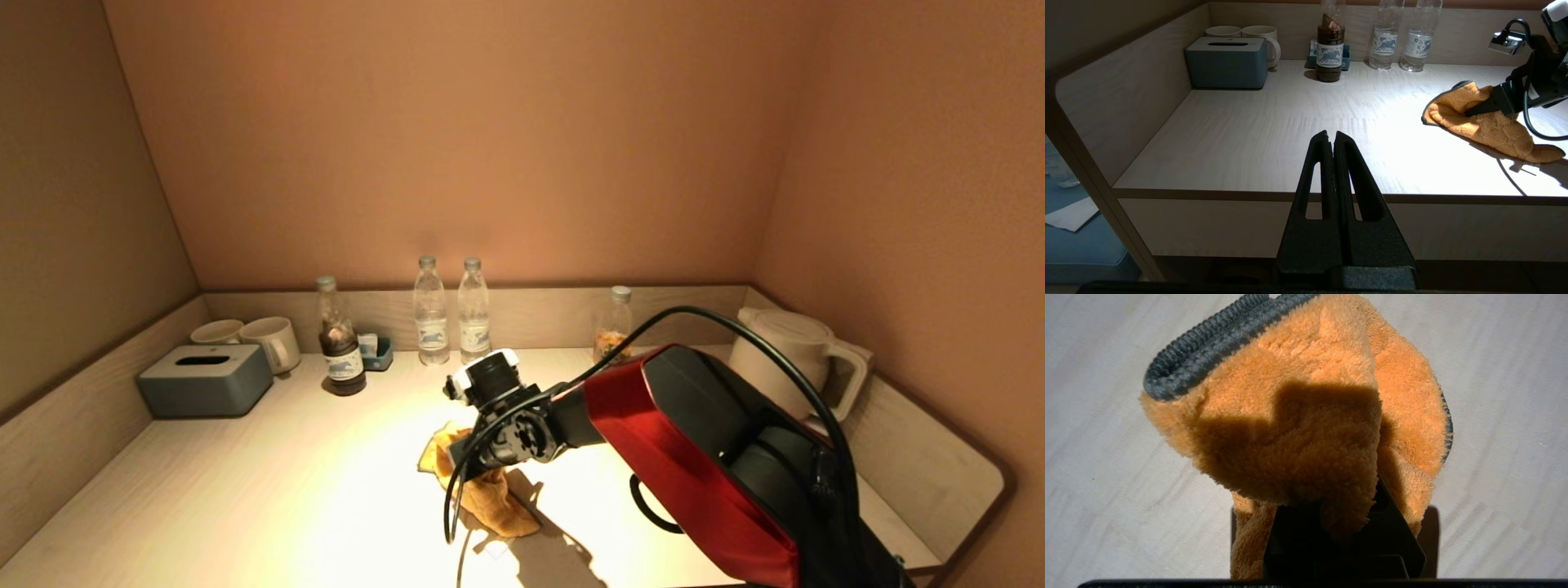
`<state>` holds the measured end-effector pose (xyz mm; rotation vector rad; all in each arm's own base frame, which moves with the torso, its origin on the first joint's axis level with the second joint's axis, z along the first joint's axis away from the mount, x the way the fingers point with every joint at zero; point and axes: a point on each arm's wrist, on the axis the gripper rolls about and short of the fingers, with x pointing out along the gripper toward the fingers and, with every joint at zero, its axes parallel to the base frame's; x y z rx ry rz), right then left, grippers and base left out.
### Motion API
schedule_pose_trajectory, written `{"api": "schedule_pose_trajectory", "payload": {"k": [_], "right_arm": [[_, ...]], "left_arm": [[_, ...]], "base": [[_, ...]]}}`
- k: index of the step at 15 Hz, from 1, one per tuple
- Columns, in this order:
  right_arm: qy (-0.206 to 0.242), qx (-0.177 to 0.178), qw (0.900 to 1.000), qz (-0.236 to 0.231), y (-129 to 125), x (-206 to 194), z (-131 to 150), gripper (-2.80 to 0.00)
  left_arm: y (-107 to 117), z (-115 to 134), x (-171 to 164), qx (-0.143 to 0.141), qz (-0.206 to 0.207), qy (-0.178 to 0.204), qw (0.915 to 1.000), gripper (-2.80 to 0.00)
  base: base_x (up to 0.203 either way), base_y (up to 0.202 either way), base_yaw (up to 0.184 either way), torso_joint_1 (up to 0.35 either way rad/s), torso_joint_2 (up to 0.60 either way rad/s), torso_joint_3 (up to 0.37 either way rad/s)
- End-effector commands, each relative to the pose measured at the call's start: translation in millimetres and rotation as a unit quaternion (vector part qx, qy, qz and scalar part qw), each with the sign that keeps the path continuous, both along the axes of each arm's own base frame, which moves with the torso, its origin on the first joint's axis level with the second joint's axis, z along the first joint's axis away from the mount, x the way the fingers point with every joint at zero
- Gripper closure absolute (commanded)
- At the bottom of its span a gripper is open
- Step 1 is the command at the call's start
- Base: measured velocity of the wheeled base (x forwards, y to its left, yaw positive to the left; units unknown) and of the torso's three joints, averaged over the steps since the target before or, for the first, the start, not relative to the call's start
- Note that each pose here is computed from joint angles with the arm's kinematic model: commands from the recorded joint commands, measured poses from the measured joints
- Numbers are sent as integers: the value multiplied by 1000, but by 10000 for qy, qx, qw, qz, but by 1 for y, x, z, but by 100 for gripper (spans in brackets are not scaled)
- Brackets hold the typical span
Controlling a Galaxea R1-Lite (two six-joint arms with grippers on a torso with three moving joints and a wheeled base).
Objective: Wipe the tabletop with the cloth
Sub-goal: Sweep the stains on the table
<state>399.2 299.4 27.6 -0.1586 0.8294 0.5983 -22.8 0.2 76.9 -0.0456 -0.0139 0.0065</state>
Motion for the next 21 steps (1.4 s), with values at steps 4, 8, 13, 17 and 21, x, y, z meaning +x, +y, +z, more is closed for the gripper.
{"api": "schedule_pose_trajectory", "payload": {"k": [4,8,13,17,21], "right_arm": [[49,-67,9988,-488,-45,25,-1,0],[63,-98,9960,-882,-81,46,-5,0],[4,-163,9931,-1159,-115,59,1,0],[14,-168,9904,-1369,-136,61,8,0],[70,-195,9895,-1430,-144,55,12,0]], "left_arm": [[0,0,0,-2,4,0,10000,0],[0,0,0,-3,4,-8,10000,0],[0,0,0,-3,4,-8,10000,0],[0,0,0,-3,4,-8,10000,0],[0,0,0,-2,4,-4,10000,0]], "base": [[0,0,0,0,0,0],[0,0,0,0,0,0],[0,0,0,0,0,0],[0,0,0,0,0,0],[0,0,0,0,0,0]]}}
